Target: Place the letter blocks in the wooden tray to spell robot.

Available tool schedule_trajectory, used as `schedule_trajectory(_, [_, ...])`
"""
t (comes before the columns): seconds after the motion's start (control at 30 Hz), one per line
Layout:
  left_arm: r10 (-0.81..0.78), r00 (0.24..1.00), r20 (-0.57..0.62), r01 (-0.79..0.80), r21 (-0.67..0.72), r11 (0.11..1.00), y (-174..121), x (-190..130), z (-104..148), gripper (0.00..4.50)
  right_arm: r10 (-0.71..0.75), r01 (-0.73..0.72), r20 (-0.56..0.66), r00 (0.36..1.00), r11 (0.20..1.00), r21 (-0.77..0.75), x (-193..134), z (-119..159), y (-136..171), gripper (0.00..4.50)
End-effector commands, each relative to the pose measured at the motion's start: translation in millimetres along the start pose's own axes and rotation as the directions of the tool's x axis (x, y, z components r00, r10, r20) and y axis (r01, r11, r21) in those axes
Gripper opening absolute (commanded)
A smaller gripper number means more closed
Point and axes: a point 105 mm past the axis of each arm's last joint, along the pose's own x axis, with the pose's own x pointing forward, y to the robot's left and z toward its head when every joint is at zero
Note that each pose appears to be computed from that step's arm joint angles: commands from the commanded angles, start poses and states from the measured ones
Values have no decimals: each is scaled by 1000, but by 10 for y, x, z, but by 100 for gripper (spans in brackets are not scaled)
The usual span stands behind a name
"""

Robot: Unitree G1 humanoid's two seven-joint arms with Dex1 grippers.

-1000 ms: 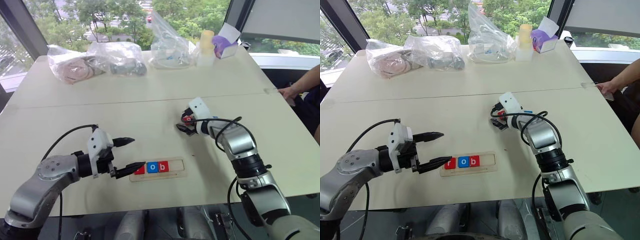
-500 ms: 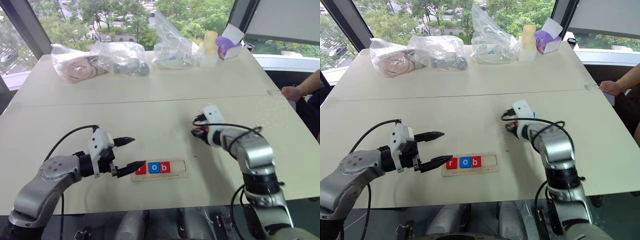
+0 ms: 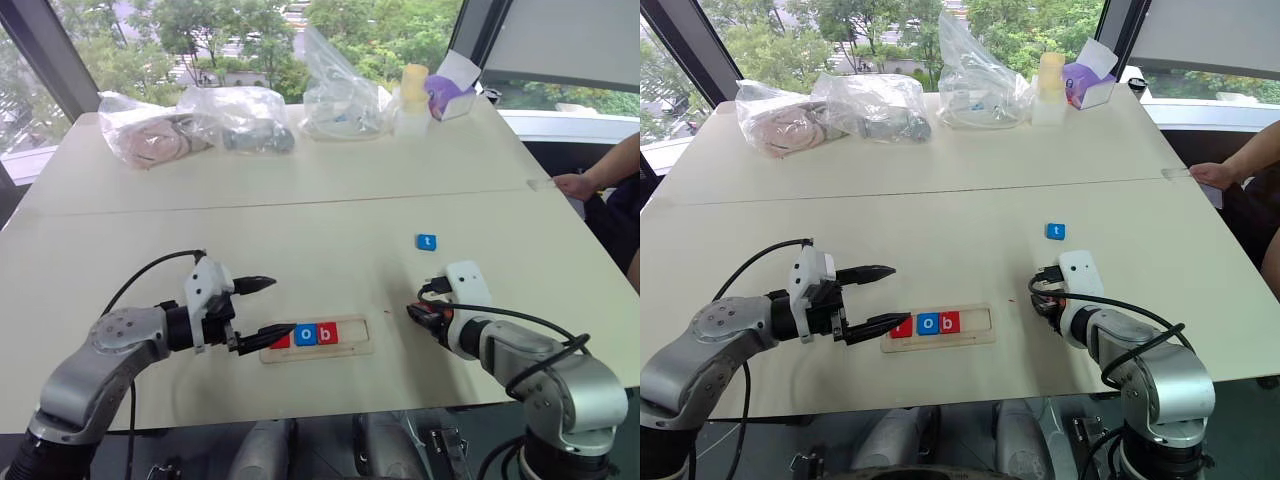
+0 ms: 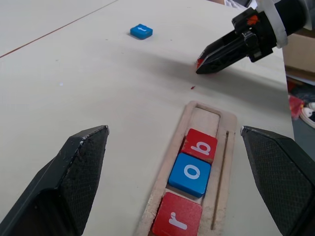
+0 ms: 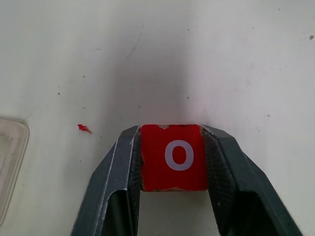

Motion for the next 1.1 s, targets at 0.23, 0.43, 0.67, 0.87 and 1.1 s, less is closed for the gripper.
schedule_trajectory(0.23, [-14, 999, 31, 12, 57, 998, -4, 67, 211, 450, 226, -232, -61, 972, 891, -391, -189, 497, -98, 447])
schedule_trajectory(0.43, [-9, 999, 45, 6, 70, 998, 28, 130, 363, 450, 463, -419, -150, 873, 558, -716, -182, 590, -212, 447])
schedule_trajectory(0.67, [5, 999, 51, -8, 68, 998, -34, 156, 394, 450, 497, -582, -385, 778, 337, -740, 5, 263, -431, 447])
schedule_trajectory(0.87, [17, 999, 45, -20, 68, 997, -38, 103, 404, 450, 486, -613, -433, 759, 312, -726, 155, 160, -541, 447])
schedule_trajectory(1.1, [23, 999, 29, -25, 57, 998, -37, 32, 266, 450, 552, -636, -415, 724, 301, -710, 174, 197, -415, 267])
